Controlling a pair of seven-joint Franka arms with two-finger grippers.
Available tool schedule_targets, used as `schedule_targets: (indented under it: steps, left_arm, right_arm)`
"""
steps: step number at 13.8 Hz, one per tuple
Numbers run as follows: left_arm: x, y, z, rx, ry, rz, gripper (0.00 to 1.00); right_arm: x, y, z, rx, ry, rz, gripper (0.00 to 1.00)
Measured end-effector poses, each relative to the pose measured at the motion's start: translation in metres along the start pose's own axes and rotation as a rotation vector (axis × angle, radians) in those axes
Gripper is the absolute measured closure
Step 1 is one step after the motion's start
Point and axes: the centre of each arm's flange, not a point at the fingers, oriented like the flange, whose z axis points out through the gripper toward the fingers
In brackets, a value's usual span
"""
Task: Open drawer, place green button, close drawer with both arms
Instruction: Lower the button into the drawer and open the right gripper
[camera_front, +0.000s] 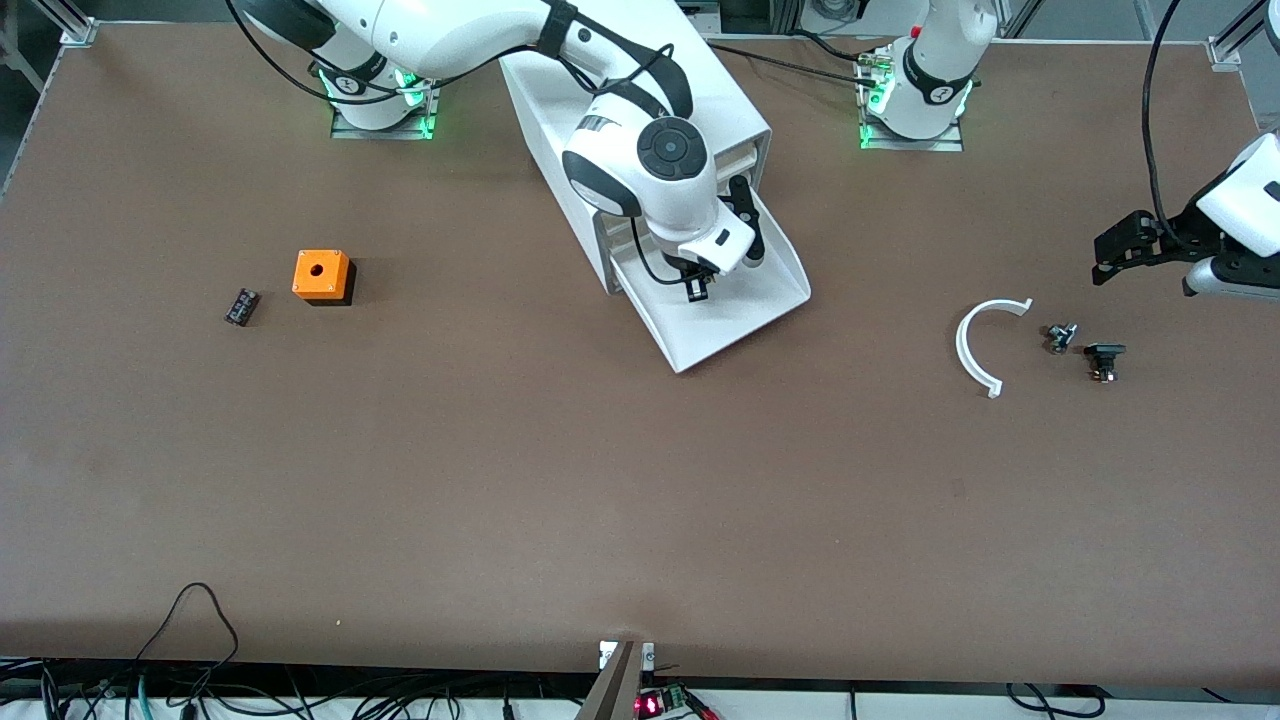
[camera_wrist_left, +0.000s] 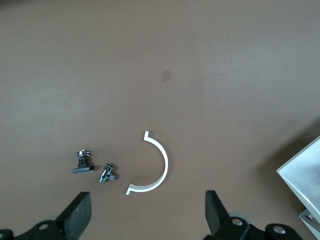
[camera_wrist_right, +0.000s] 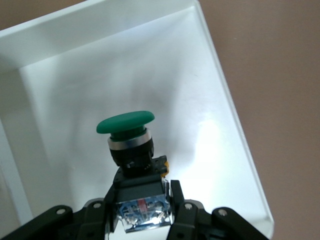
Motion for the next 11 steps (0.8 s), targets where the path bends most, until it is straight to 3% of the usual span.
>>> schedule_targets:
  steps: [9, 11]
  left_arm:
    - [0.0, 0.001, 0.0, 0.0, 0.001, 0.002, 0.0]
    - [0.0, 0.002, 0.0, 0.0, 0.001, 0.004, 0.0]
  right_arm:
    - [0.005, -0.009, 0.026, 0.011, -0.048, -0.019, 0.58]
    - [0.006, -0.01, 0.03, 0.016, -0.051, 0.009, 0.42]
